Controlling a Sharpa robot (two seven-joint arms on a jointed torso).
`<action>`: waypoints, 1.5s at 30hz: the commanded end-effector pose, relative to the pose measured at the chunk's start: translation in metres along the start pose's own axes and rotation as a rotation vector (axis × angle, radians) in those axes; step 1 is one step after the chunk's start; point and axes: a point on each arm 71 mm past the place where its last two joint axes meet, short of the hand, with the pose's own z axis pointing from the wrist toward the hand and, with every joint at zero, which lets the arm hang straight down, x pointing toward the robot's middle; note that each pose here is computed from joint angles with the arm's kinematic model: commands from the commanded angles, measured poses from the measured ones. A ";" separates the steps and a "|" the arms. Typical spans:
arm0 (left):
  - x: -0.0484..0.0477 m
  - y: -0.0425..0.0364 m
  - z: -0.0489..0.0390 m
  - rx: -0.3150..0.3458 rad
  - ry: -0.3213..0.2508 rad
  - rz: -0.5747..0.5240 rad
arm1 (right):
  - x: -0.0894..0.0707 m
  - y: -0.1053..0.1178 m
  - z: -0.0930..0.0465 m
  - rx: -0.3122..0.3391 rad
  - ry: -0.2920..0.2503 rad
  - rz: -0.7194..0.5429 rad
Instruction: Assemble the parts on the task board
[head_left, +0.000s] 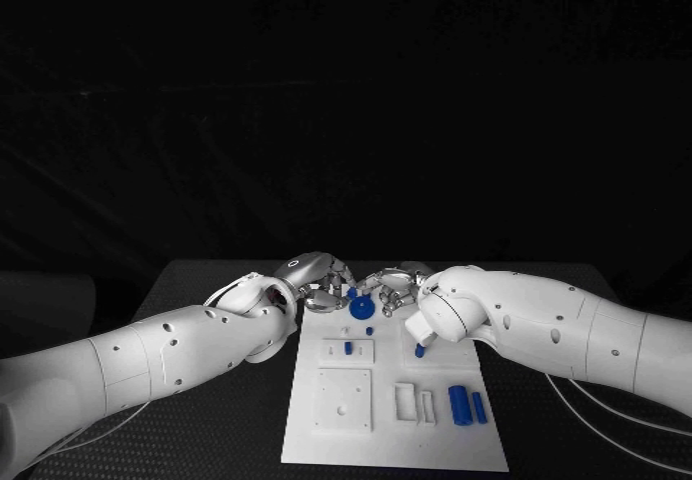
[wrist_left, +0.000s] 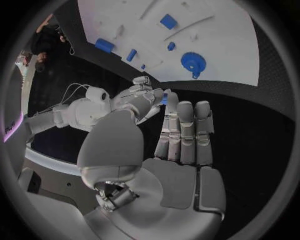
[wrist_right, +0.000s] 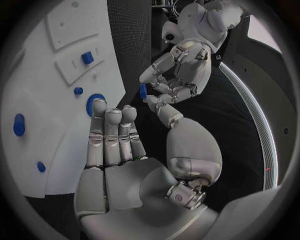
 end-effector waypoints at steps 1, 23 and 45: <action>0.0013 -0.0036 0.0012 -0.002 0.011 -0.010 | 0.004 0.000 -0.001 -0.010 0.029 0.020; 0.0029 -0.0070 0.0025 0.003 0.017 -0.013 | 0.012 0.000 -0.004 -0.011 0.086 0.010; 0.0049 -0.0115 0.0051 0.007 0.019 -0.016 | 0.015 0.002 -0.004 -0.030 0.103 0.007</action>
